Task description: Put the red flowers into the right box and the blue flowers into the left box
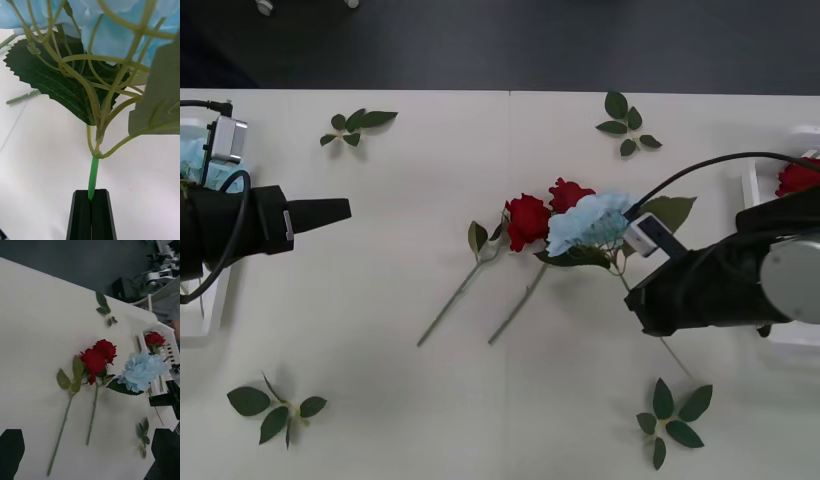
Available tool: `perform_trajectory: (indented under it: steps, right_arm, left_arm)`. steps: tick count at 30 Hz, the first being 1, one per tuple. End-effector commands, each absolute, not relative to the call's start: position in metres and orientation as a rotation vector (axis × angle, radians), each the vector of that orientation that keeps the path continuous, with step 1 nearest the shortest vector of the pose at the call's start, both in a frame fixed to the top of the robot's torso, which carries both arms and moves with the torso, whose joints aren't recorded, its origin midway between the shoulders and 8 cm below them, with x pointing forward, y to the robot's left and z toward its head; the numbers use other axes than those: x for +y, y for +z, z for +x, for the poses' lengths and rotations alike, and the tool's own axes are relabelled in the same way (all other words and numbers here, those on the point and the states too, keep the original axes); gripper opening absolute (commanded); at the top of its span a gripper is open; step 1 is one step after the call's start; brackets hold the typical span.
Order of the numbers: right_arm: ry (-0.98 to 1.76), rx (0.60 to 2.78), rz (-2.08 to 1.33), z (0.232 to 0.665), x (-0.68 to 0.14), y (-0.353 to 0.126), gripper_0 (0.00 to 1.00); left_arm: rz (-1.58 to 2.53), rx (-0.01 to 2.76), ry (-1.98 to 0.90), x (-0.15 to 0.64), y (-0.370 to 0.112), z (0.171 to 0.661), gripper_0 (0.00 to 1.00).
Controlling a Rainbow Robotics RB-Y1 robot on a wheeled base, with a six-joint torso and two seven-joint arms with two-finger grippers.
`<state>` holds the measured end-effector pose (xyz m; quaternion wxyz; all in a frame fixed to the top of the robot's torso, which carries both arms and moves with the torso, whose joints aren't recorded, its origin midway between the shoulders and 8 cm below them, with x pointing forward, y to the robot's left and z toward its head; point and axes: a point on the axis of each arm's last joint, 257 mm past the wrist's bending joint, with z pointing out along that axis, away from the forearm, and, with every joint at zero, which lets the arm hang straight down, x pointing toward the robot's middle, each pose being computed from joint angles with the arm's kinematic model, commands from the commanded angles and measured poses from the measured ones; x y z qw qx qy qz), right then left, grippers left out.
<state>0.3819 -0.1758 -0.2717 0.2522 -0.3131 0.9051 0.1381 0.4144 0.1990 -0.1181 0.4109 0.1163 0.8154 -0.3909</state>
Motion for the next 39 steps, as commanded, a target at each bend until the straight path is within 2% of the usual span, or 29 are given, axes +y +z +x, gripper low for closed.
perform_trajectory:
  steps: [1,7,13,23,30,39]
  right_arm:
    - [0.391,2.37,-0.91,0.387,-0.191,-0.245,0.0]
    - [0.352,2.296,-0.959,0.393,-0.22,-0.225,0.0]
    - [0.331,2.063,-0.981,0.42,-0.218,-0.181,0.0]
    - [0.381,1.705,-0.924,0.457,-0.174,-0.088,0.0]
    - [0.476,1.491,-0.885,0.464,-0.121,-0.034,0.0]
    - [0.587,1.302,-0.898,0.452,-0.047,0.008,0.0]
  left_arm:
    - [0.517,1.88,-0.954,0.191,-0.098,0.411,1.0]
    - [0.678,1.699,-1.007,0.176,-0.097,0.4,1.0]
    - [0.816,1.546,-0.981,0.164,-0.093,0.392,1.0]
    - [0.919,1.391,-0.997,0.148,-0.071,0.376,1.0]
    - [0.979,1.339,-0.968,0.139,-0.072,0.372,1.0]
    - [1.042,1.311,-0.908,0.123,-0.083,0.378,1.0]
